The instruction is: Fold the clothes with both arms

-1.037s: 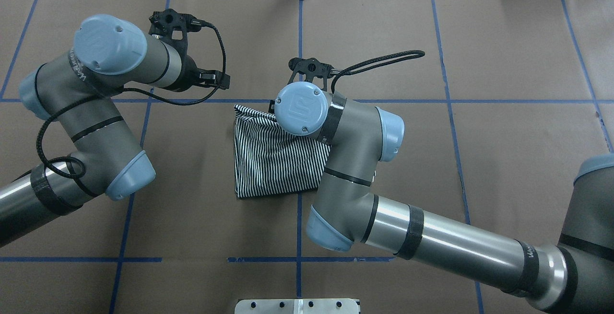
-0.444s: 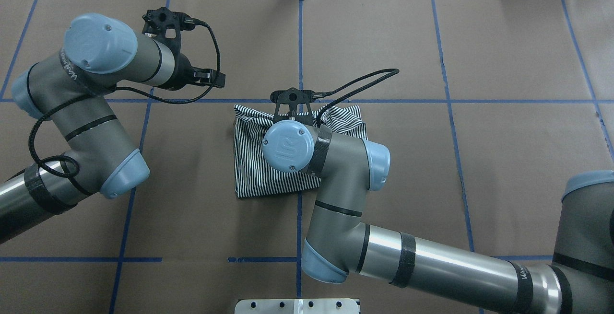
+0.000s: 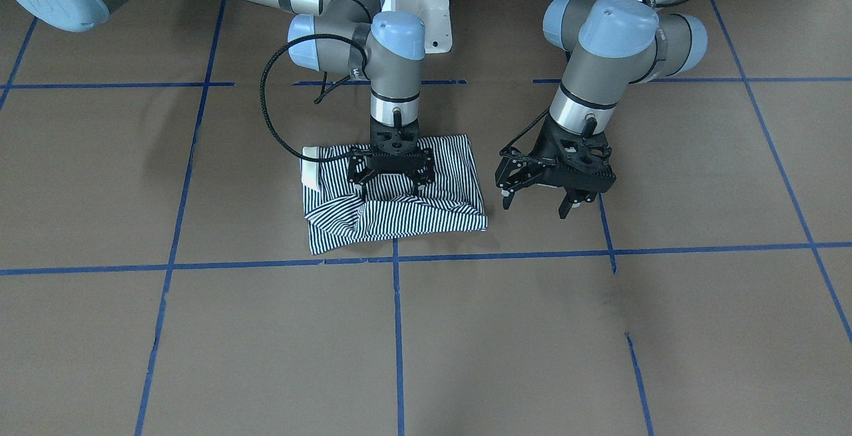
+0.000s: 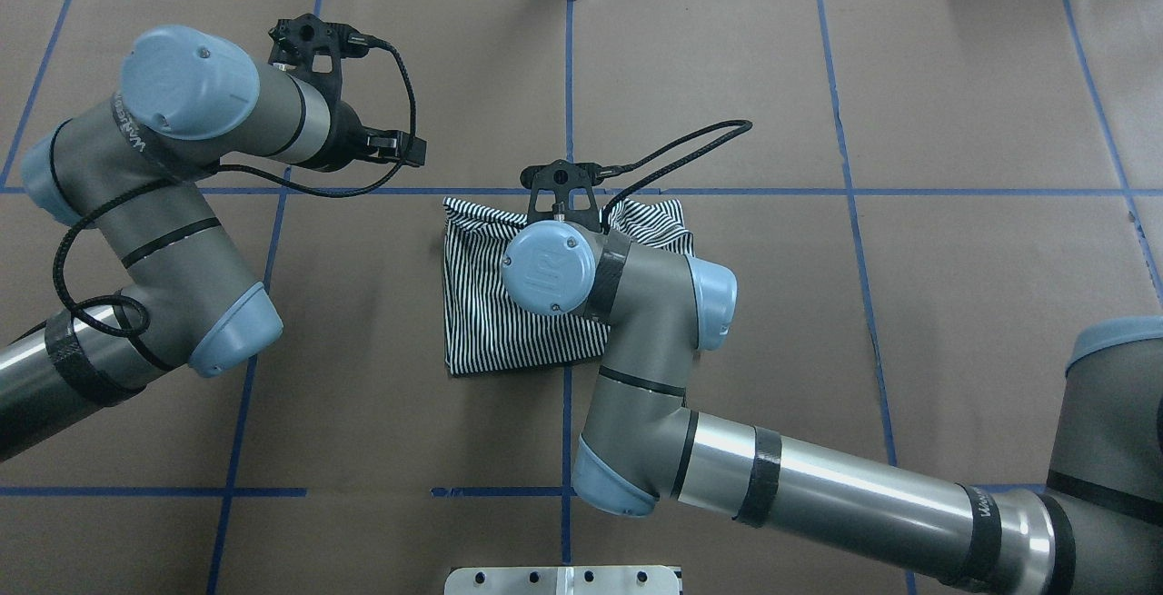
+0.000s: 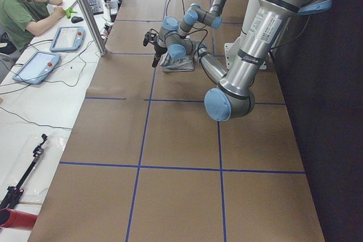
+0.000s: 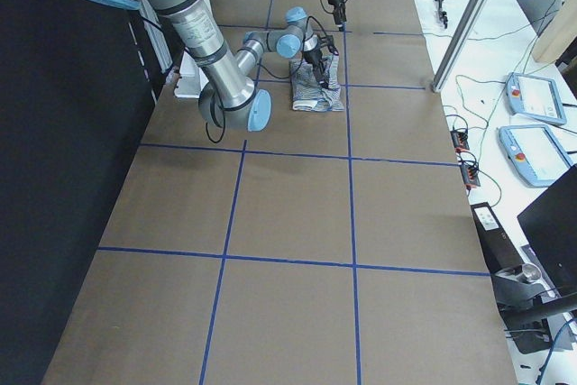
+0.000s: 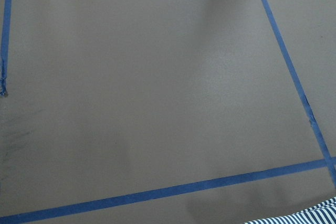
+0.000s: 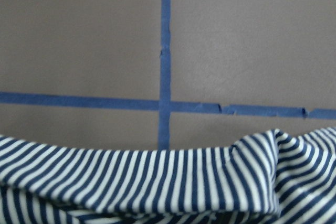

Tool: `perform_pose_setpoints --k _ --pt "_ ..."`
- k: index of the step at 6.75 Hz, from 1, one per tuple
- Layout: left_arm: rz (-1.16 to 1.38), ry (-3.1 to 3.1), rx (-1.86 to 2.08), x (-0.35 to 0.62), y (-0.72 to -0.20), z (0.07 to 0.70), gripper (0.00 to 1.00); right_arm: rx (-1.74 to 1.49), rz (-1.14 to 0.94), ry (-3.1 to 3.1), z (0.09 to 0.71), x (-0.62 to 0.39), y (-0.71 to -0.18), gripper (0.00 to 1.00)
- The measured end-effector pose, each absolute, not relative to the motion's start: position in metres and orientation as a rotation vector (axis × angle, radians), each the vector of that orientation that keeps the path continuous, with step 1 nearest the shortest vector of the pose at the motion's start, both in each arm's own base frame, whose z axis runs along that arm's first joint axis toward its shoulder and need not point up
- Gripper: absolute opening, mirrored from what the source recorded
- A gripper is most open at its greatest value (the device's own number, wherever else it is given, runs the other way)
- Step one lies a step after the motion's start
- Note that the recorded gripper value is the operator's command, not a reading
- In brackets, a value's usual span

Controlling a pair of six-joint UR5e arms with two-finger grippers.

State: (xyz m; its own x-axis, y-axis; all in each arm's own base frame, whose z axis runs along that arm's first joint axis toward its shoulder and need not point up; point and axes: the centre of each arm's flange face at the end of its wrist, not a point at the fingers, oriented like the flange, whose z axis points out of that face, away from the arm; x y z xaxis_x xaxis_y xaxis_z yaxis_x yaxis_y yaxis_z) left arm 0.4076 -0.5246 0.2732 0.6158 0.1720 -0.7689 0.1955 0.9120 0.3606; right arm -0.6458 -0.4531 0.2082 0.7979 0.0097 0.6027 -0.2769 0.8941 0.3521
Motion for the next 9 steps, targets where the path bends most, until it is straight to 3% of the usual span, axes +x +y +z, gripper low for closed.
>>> perform_pose_setpoints --k 5,7,9 --pt "-0.013 0.926 0.445 0.405 -0.521 0.267 1.0 0.447 0.199 -0.56 0.203 -0.581 -0.615 1.0" --pt "-0.013 0.927 0.444 0.406 -0.52 0.267 1.0 0.426 0.178 -0.6 0.187 -0.573 -0.61 1.0" --pt "-0.013 0.924 0.441 0.406 -0.521 0.269 1.0 0.405 0.132 -0.584 0.188 -0.579 -0.56 1.0"
